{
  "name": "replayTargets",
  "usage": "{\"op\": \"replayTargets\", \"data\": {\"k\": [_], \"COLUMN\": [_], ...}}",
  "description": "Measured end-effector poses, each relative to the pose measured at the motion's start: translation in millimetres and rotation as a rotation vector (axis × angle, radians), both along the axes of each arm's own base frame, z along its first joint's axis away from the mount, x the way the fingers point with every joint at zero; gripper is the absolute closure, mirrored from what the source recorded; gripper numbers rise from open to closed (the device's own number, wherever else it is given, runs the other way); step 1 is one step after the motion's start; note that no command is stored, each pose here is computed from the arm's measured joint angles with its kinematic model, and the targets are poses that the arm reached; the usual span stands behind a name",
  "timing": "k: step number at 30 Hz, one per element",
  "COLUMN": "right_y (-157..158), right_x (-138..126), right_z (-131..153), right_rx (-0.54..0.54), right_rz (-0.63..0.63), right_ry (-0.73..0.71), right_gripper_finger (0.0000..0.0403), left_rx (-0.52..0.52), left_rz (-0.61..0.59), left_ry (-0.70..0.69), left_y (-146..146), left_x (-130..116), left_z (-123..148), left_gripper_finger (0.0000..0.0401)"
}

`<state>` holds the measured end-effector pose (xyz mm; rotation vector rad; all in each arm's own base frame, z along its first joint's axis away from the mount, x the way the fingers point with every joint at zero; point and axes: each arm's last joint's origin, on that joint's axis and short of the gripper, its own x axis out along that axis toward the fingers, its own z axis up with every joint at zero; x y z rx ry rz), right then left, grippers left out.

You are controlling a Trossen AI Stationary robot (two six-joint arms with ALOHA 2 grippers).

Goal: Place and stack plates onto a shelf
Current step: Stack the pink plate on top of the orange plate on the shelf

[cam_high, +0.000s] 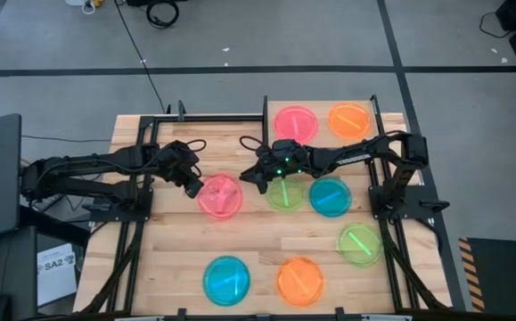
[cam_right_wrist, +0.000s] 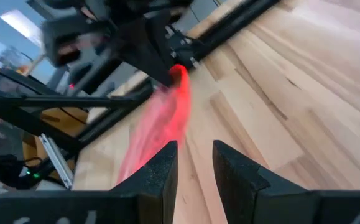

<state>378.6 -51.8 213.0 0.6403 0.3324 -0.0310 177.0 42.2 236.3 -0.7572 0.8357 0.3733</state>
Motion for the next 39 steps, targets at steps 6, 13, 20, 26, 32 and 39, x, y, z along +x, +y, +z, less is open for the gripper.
{"op": "replayTargets", "data": {"k": [6, 13, 20, 26, 32, 39], "right_y": [8, 15, 13, 8, 9, 12], "right_x": [4, 4, 4, 3, 3, 3], "right_z": [4, 4, 4, 3, 2, 0], "right_rx": [-0.007, -0.008, -0.014, -0.016, -0.015, -0.012], "right_rz": [0.027, 0.040, 0.027, 0.009, 0.012, 0.017], "right_ry": [-0.058, -0.059, -0.056, -0.050, -0.038, -0.012], "right_gripper_finger": [0.0296, 0.0295, 0.0295, 0.0295, 0.0295, 0.0295], "left_rx": [0.000, 0.000, 0.001, 0.001, 0.001, 0.001], "left_rz": [0.022, 0.038, 0.039, 0.038, 0.038, 0.038], "left_ry": [0.000, -0.002, -0.004, -0.006, -0.006, -0.007], "left_y": [4, 7, 7, 7, 7, 7], "left_x": [-1, -2, -1, -1, -1, -1], "left_z": [0, 0, 0, 0, 0, 0], "left_gripper_finger": [0.0393, 0.0393, 0.0393, 0.0393, 0.0393, 0.0393]}}
